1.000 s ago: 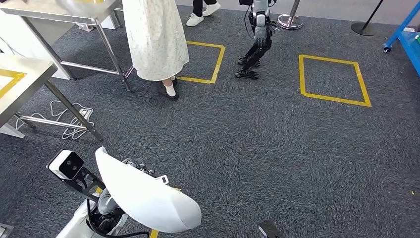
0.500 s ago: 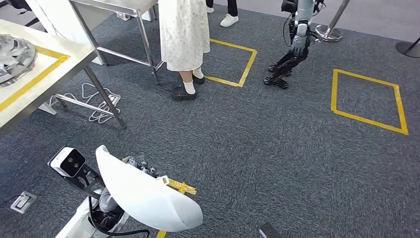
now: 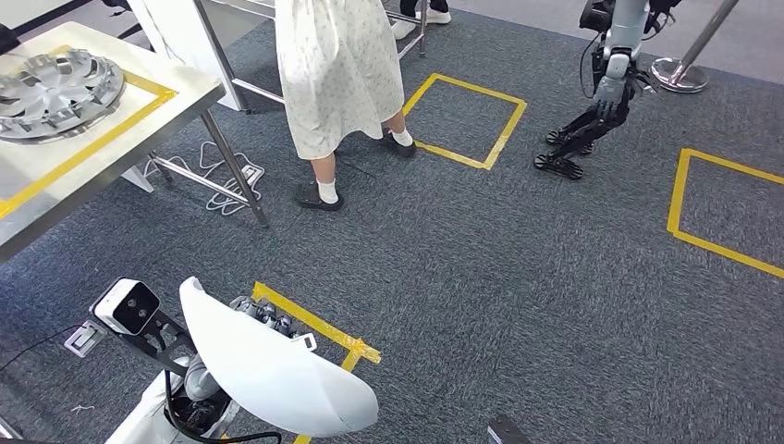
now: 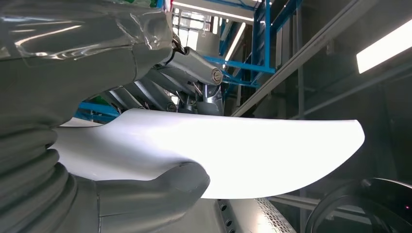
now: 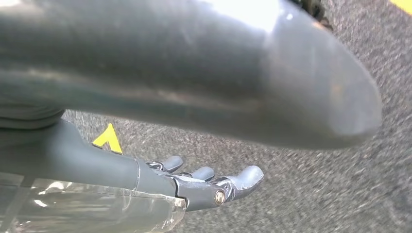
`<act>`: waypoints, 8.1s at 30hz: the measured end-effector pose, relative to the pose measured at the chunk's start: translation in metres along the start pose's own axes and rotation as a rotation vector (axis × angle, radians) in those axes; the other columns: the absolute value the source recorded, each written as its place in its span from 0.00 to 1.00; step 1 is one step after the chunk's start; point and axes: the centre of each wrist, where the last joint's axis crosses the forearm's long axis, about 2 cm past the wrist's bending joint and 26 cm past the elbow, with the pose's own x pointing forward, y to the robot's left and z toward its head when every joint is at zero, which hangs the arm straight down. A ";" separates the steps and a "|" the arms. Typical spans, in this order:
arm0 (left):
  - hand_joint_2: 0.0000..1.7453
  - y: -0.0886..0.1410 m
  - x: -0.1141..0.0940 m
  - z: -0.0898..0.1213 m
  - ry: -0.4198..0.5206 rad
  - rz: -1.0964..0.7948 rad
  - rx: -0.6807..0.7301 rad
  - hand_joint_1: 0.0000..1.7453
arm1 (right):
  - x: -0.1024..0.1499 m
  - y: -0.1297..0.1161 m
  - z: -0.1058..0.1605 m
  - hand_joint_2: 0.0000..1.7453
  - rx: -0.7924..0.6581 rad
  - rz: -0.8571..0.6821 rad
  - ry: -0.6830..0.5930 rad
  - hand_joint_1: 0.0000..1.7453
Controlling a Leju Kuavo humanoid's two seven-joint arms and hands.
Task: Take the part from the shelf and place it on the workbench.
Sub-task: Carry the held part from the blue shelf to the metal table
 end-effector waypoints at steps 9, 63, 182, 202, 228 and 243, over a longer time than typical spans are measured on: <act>1.00 0.001 0.002 0.000 0.005 -0.006 -0.004 1.00 | 0.005 0.006 -0.001 0.00 0.013 -0.005 -0.009 0.00; 1.00 0.003 -0.001 0.001 -0.003 0.008 0.004 1.00 | 0.002 0.005 -0.001 0.00 0.020 0.009 0.012 0.00; 1.00 0.000 0.001 0.000 -0.036 -0.022 -0.002 1.00 | 0.019 0.007 -0.002 0.00 0.018 -0.019 0.016 0.00; 1.00 -0.001 0.001 0.000 -0.037 -0.023 -0.004 1.00 | 0.017 0.008 -0.002 0.00 0.019 -0.013 0.019 0.00; 1.00 0.000 0.003 -0.004 -0.041 -0.027 -0.015 1.00 | 0.019 0.006 -0.002 0.00 0.014 -0.014 0.014 0.00; 1.00 0.002 0.004 -0.005 -0.038 -0.031 -0.019 1.00 | 0.015 0.002 -0.001 0.00 0.013 -0.016 0.021 0.00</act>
